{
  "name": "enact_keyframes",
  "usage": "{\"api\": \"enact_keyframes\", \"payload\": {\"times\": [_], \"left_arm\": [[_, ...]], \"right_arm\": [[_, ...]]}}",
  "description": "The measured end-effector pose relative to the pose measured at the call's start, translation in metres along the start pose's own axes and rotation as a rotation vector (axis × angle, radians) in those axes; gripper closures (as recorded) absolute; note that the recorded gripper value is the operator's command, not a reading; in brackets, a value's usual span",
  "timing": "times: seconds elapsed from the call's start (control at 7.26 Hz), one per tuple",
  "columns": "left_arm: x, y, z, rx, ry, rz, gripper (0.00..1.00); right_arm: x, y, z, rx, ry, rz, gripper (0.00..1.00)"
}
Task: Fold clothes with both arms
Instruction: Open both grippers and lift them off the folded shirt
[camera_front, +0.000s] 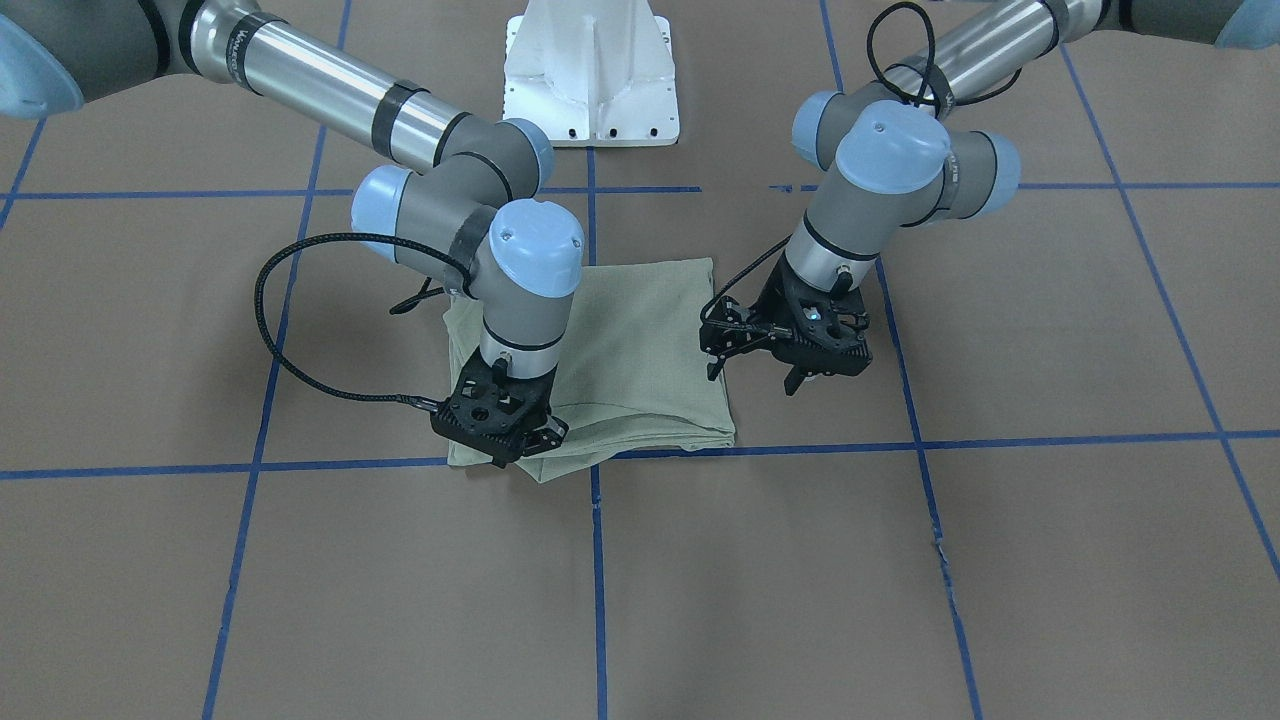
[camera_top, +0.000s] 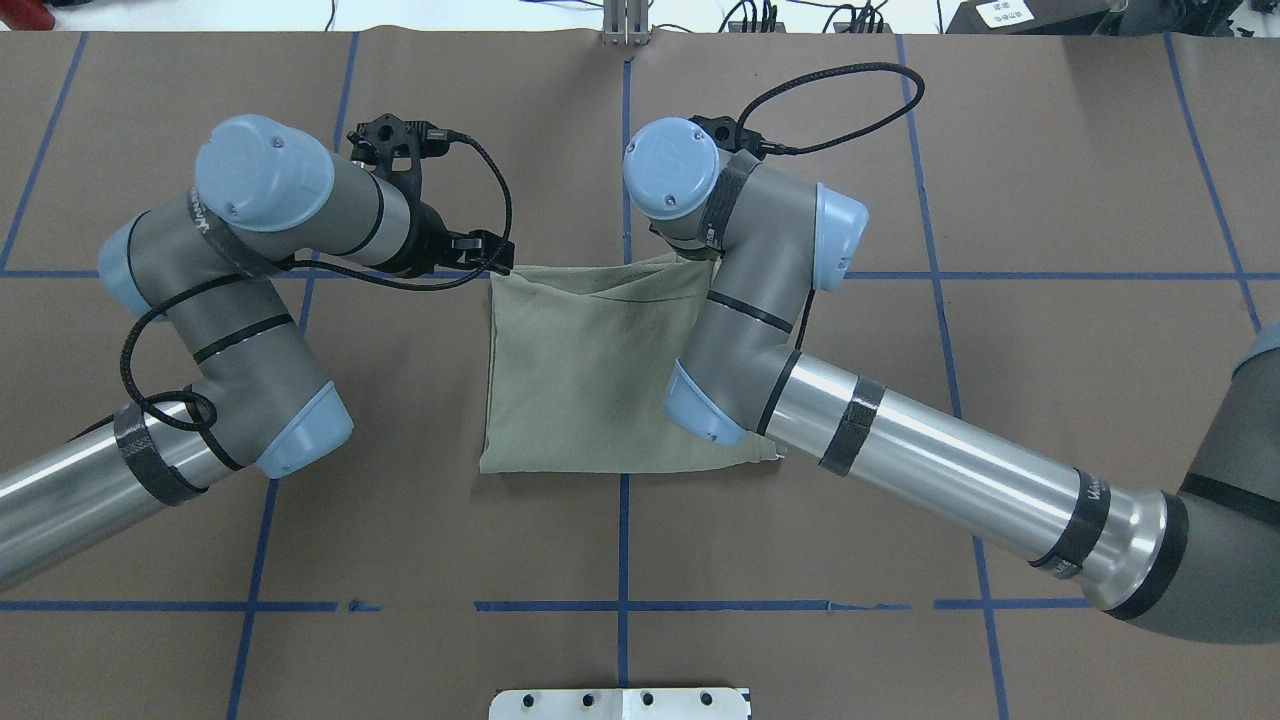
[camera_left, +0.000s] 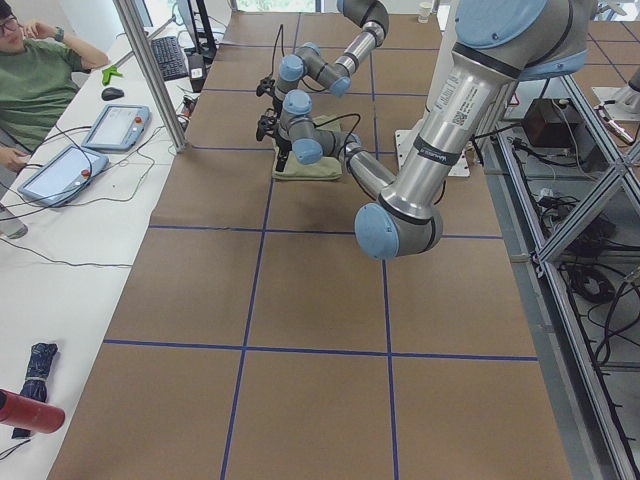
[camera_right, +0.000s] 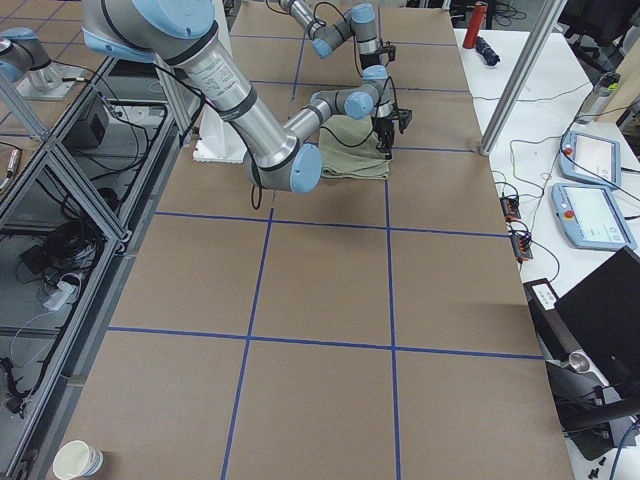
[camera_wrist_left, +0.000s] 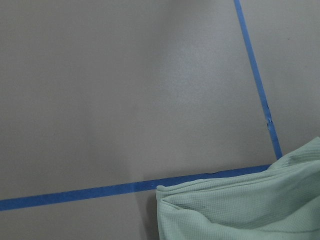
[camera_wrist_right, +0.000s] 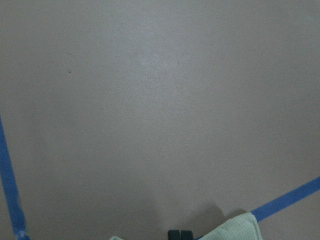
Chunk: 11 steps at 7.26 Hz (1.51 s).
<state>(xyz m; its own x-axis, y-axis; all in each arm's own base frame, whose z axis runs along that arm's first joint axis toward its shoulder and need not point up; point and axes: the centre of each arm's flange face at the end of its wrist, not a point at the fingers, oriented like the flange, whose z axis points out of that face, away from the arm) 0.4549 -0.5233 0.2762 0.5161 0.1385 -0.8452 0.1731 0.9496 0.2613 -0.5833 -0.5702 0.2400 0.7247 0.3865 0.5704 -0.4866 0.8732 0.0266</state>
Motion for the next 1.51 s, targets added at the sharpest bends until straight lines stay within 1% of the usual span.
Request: {"api": "enact_keyframes", "payload": {"times": [0.14,0.28,0.41,0.55,0.69,0.83,0.96,1.1,1.51], "left_arm": [[-0.001,0.001,0.003,-0.004,-0.004,-0.003,0.00],[-0.003,0.003,0.009,-0.011,-0.013,-0.014,0.00],[-0.004,0.004,0.018,-0.021,-0.025,-0.036,0.00],[-0.003,0.005,0.027,-0.029,-0.036,-0.070,0.00],[0.002,0.004,0.036,-0.034,-0.042,-0.107,0.00],[0.010,0.003,0.044,-0.039,-0.046,-0.142,0.00],[0.021,0.004,0.051,-0.036,-0.051,-0.170,0.00],[0.032,0.009,0.058,-0.025,-0.054,-0.177,0.00],[0.057,0.027,0.071,-0.005,-0.062,-0.147,0.00]], "right_arm": [[0.000,-0.004,-0.001,0.003,-0.001,-0.050,0.00],[0.002,-0.016,-0.006,-0.009,-0.009,-0.099,0.00],[0.007,-0.039,-0.013,-0.051,-0.028,-0.145,0.00],[0.016,-0.069,-0.023,-0.104,-0.054,-0.180,0.00],[0.027,-0.097,-0.030,-0.142,-0.078,-0.211,0.00],[0.037,-0.116,-0.034,-0.158,-0.091,-0.236,0.00],[0.043,-0.126,-0.035,-0.162,-0.096,-0.250,0.00],[0.046,-0.130,-0.034,-0.165,-0.098,-0.255,0.00],[0.049,-0.132,-0.033,-0.164,-0.101,-0.259,0.00]]}}
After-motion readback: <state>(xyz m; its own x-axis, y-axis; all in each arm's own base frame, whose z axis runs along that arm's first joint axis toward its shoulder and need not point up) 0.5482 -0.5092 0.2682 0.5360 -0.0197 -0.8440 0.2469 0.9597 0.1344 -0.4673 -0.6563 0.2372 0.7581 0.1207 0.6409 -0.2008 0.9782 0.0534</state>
